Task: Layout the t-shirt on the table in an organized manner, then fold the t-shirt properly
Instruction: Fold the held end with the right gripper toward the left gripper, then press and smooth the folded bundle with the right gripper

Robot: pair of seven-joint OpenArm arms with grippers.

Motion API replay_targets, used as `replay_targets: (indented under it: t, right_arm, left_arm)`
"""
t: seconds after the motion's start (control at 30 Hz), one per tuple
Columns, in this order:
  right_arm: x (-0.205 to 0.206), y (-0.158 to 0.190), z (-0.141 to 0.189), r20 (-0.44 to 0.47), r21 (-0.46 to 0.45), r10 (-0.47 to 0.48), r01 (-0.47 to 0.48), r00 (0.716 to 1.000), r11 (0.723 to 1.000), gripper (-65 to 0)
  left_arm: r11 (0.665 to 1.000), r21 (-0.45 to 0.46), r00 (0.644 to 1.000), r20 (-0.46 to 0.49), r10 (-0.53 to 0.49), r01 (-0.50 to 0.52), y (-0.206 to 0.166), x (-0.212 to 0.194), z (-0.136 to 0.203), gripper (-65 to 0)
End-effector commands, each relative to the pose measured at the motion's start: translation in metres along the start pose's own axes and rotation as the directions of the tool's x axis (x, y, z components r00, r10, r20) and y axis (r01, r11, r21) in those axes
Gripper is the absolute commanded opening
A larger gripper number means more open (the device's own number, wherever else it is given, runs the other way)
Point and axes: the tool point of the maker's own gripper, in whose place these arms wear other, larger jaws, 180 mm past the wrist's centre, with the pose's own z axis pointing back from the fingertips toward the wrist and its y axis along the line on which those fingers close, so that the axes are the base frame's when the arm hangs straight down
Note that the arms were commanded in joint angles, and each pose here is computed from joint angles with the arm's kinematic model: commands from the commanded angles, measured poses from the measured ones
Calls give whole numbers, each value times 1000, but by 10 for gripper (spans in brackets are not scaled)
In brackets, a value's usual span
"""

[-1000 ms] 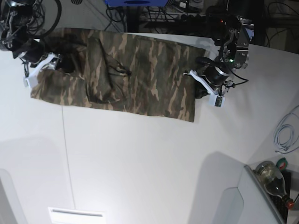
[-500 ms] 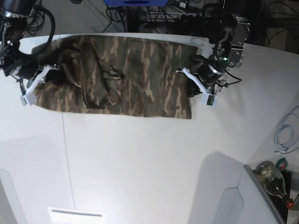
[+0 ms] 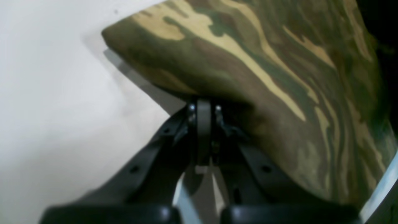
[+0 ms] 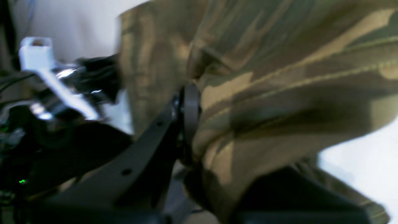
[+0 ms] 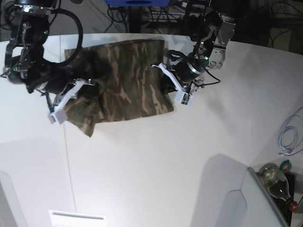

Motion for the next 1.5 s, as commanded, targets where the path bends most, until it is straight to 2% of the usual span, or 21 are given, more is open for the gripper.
replay_targets:
  t: [0.0,0.17,0.33,0.47,0.57,0.77,0.9,1.13,1.23,1.3,1.37,1.4,1.47]
  right_arm:
    - [6,12,1,27,26,10,-10,1000,1000,-648]
    - [-11,46,-24,-10,69,-34,34,999,997,-648]
    - [-17,60,-42,-25,86,-21,23,999,996,-648]
    - [-30,58,-57,-84,69,-49,55,995,996,-648]
    - [-34,63,-65,-91,80,-36,43,995,996,-648]
    - [-51,67,-76,-133,27,49,-46,990,999,-648]
    - [-54,69,-80,-138,-5,27,-28,990,1000,-648]
    - [-51,68,-82,-140,-12,21,-23,990,1000,-642]
    - [-51,67,-83,-142,-18,9,-11,990,1000,-558]
    - [-51,67,-83,-142,-17,10,-12,990,1000,-455]
    - [-51,67,-83,-141,-19,13,-15,990,1000,-380]
    - [-51,67,-83,-139,-18,16,-19,990,1000,-353]
    - [-51,67,-82,-138,-17,19,-21,990,1000,-338]
  left_arm:
    - [1000,0,1000,-22,-17,17,-2,-2,0,-650]
    - [1000,3,1000,-24,-20,20,0,-2,0,-650]
    - [1000,5,999,-27,-20,20,2,-4,1,-650]
    - [1000,9,999,-29,-15,15,3,-6,2,-650]
    - [1000,10,999,-30,-14,14,3,-7,3,-650]
    - [1000,12,999,-30,-14,14,4,-7,3,-650]
    - [1000,15,999,-34,-16,17,6,-8,4,-650]
    - [1000,20,999,-34,-20,21,9,-8,6,-650]
    - [999,28,999,-26,-19,19,13,-6,10,-650]
    - [995,99,1000,-1,-11,11,37,-2,28,-650]
    - [989,147,999,38,0,-6,52,6,44,-650]
    - [985,173,998,56,-1,-9,60,10,54,-650]
    - [975,222,998,57,-10,-3,78,9,76,-650]
